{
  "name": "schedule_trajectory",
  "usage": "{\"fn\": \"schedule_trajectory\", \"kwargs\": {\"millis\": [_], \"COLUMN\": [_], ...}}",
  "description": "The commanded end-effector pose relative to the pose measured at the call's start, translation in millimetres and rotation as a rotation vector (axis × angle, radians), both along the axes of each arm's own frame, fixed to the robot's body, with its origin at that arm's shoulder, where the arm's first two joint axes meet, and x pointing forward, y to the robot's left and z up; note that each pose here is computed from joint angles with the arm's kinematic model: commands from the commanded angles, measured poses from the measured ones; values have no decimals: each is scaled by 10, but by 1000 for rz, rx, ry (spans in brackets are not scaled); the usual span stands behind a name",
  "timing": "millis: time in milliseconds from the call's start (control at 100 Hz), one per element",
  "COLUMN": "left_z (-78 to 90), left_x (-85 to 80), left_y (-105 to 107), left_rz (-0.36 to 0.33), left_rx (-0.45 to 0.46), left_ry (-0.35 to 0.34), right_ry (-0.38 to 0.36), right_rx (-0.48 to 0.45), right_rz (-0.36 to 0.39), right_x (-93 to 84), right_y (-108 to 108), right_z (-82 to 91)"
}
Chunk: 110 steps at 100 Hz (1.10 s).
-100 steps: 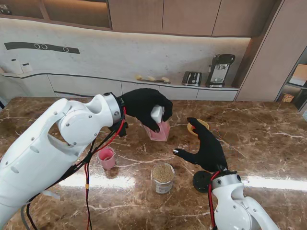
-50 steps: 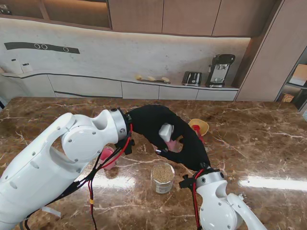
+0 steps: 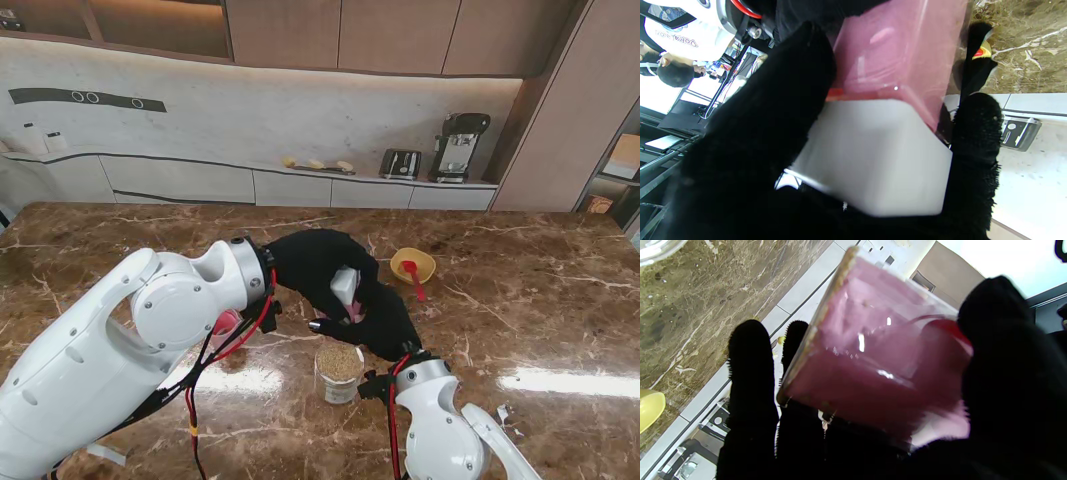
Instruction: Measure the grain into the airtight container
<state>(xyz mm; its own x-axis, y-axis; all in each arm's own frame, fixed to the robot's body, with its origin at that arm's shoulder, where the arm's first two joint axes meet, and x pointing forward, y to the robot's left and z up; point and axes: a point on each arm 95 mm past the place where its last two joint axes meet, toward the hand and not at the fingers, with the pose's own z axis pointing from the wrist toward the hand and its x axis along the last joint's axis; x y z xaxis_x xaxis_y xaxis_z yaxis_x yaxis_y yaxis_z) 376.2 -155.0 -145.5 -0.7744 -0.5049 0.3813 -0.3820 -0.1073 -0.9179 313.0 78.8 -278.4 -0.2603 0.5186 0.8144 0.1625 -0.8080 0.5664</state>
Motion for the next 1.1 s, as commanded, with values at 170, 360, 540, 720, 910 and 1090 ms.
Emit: {"fn": "schedule_trajectory", "kwargs": {"millis": [170, 360, 540, 720, 910, 1090], "left_z": [-39, -58, -44, 49, 160, 287], "left_x": [-50, -73, -82, -99, -92, -63], "left_y": [-31, -14, 49, 146, 218, 349], "left_rz": [-11, -12, -31, -52, -62, -68], "left_rx": [-12, -18, 19, 67, 46, 12], "left_ry": [8, 20, 7, 26, 58, 82], "right_ry": [10, 5, -27, -34, -40, -48], "right_rx": [67, 132, 129, 96, 90, 76], "right_rz": [-12, -17, -26, -17, -7, -3], "right_x": [-33, -47, -46, -50, -57, -71], "right_y": [115, 115, 99, 72, 62, 27], "right_z": [-52, -66, -87, -125, -159, -181]}}
